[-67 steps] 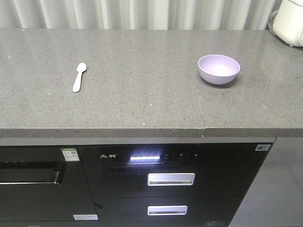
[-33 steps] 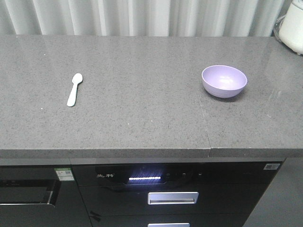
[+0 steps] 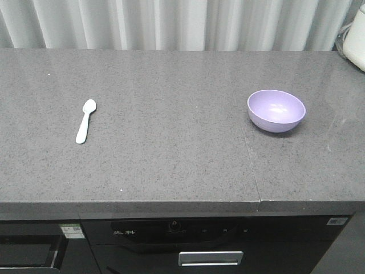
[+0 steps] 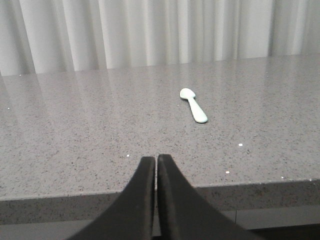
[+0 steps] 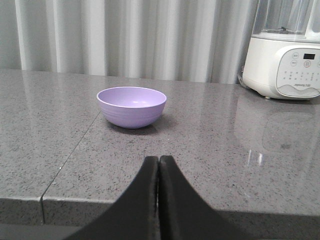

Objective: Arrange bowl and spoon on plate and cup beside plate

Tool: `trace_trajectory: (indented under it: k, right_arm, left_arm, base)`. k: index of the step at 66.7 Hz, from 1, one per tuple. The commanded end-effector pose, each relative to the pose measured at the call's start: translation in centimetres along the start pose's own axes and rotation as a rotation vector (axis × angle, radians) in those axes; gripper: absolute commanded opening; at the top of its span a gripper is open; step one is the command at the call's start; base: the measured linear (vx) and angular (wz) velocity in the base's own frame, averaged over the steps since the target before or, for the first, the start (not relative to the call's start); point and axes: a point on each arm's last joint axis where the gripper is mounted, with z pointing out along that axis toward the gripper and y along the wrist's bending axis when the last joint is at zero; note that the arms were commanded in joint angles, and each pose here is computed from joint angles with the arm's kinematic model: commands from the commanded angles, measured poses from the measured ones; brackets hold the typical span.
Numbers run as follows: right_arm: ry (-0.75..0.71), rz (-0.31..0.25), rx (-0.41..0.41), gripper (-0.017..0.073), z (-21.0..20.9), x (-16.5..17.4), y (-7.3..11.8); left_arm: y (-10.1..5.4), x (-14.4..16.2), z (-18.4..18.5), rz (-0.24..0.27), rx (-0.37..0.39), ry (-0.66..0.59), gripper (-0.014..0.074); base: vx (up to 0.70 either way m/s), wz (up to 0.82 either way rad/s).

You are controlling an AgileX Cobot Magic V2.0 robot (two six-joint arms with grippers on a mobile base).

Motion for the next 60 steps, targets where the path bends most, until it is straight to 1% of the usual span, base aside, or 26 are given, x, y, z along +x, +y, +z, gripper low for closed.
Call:
trace_trajectory:
  k: [1,60]
  right_arm:
    - [-0.068,-0.01,0.0,-0.0006,-0.03,-0.41,0.03]
    - [-0.068,-0.01,0.0,-0.0006,-0.03,-0.41,0.03]
  left_arm:
    - [0.0,-1.33,-0.27,-0.01,0.003,-0.103,-0.0006]
    - [0.0,-1.33,-0.27,-0.01,0.003,-0.103,-0.0006]
  base:
    - [0.09,0.0]
    - [0.07,0.01]
